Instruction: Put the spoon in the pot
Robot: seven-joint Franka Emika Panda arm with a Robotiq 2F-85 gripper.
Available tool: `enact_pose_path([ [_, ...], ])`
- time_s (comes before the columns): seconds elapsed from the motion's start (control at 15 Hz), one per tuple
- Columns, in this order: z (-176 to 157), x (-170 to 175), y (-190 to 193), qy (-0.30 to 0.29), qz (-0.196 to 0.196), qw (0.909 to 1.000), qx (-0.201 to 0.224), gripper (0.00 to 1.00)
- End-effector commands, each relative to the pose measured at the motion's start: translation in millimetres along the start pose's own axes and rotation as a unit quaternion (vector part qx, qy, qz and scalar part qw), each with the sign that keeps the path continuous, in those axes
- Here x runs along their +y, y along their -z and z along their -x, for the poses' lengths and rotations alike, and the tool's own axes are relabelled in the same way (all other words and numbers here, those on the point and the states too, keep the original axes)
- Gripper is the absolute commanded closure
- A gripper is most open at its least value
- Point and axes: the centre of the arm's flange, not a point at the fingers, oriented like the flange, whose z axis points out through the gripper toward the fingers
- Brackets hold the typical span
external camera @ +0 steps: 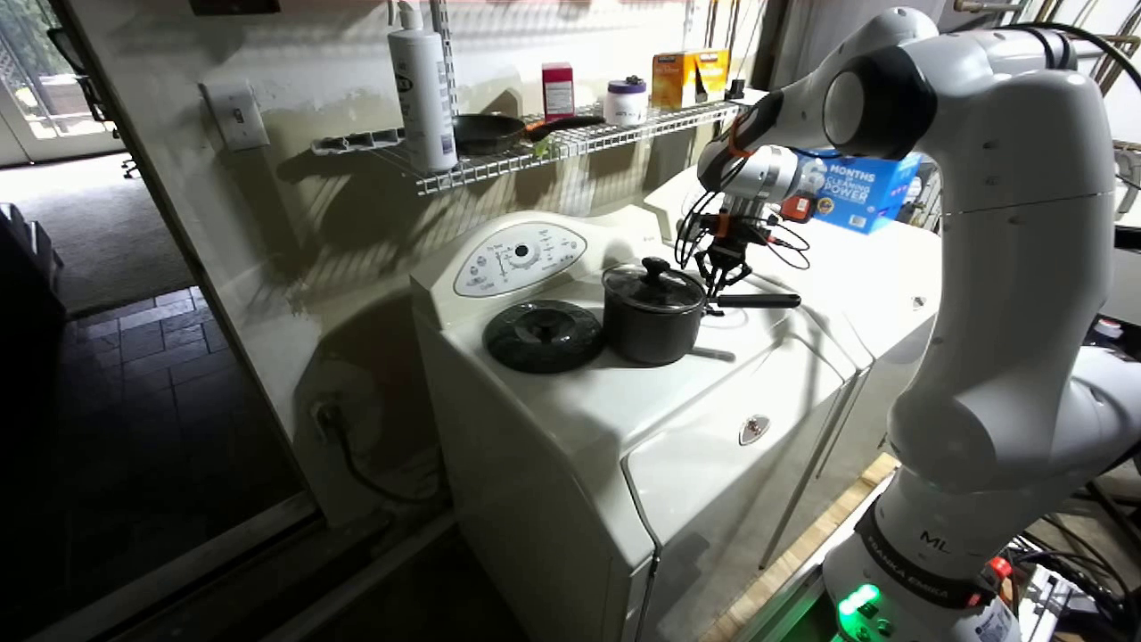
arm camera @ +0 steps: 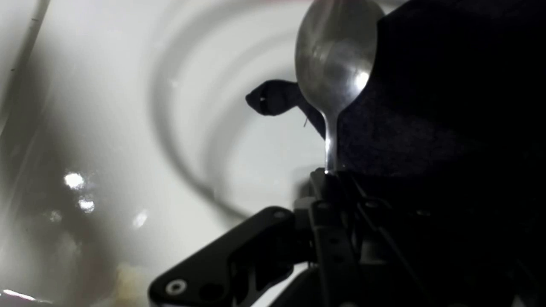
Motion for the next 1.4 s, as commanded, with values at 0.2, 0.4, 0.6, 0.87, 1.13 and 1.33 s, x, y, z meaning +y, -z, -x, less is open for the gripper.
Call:
enact_pose_path([
  [0.2,6.3,-2.4,19.0,-0.004,-0.013,0.9999,0.000,0.98],
  [0.4,17.2,0.8,39.1,0.003,-0.027,0.9995,0.017,0.98],
  [0.6,33.0,2.3,62.9,0.011,-0.047,0.9978,0.046,0.98],
  [0.87,57.9,2.1,88.0,0.035,-0.090,0.9880,0.121,0.98],
  [1.13,86.8,-2.4,95.4,0.076,-0.122,0.9670,0.210,0.98],
  [1.33,113.3,-4.0,90.9,0.099,-0.137,0.9486,0.268,0.98],
])
